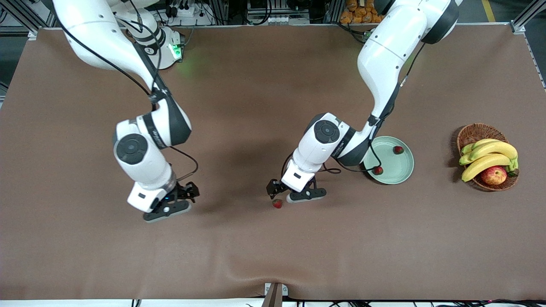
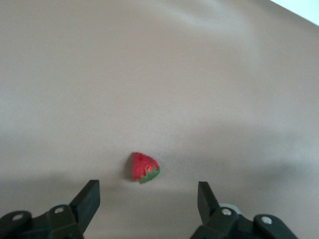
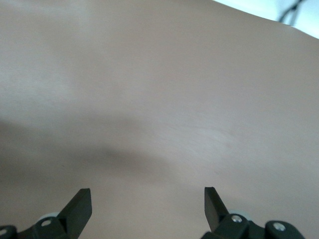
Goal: Collect all strawberries into plate
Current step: 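Grasp the third strawberry with the left gripper while the right gripper retracts, then carry the strawberry to the plate and open the left gripper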
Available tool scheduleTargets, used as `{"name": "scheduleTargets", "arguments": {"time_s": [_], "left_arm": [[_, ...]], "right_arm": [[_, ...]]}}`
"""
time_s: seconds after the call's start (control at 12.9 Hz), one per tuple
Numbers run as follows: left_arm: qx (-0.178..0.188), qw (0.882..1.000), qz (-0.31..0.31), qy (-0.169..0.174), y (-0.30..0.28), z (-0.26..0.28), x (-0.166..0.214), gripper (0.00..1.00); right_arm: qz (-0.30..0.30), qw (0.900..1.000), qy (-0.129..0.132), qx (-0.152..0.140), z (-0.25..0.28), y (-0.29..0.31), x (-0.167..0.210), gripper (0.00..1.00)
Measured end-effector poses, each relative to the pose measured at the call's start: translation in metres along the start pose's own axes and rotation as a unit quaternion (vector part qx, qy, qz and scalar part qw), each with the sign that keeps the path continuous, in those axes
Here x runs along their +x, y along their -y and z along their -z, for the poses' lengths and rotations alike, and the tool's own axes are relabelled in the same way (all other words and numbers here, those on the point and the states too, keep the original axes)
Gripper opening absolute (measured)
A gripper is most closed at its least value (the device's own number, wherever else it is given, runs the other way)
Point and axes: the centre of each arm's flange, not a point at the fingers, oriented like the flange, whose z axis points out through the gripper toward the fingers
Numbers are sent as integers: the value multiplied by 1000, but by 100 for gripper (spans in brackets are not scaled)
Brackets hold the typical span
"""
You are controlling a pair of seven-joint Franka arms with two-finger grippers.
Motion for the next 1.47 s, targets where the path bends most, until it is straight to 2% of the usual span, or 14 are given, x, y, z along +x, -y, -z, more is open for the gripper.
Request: {"name": "scheduleTargets", "arguments": {"time_s": [0.15, 0.23, 0.62, 0.85, 1.16, 1.31, 1.47], "left_arm": [[5, 996, -92, -19, 6, -15, -5, 84], [8, 992, -127, -27, 8, -18, -5, 73], [-1, 975, -218, -49, 6, -34, -17, 68], [0, 968, -244, -58, 13, -56, -30, 68], [3, 965, -254, -61, 10, -61, -35, 65], [2, 965, -258, -58, 8, -64, -41, 61], [4, 964, -258, -57, 10, -66, -41, 44]], "right_arm": [[-23, 1000, 4, -6, 22, -34, -12, 100], [-33, 999, 8, -9, 32, -50, -20, 100], [-80, 994, 69, -22, 114, -114, -64, 100], [-114, 989, 95, -1, 156, -142, -90, 100], [-128, 983, 127, 39, 217, -176, -130, 100], [-132, 979, 148, 47, 251, -184, -148, 100], [-134, 976, 164, 50, 278, -185, -157, 100]]}}
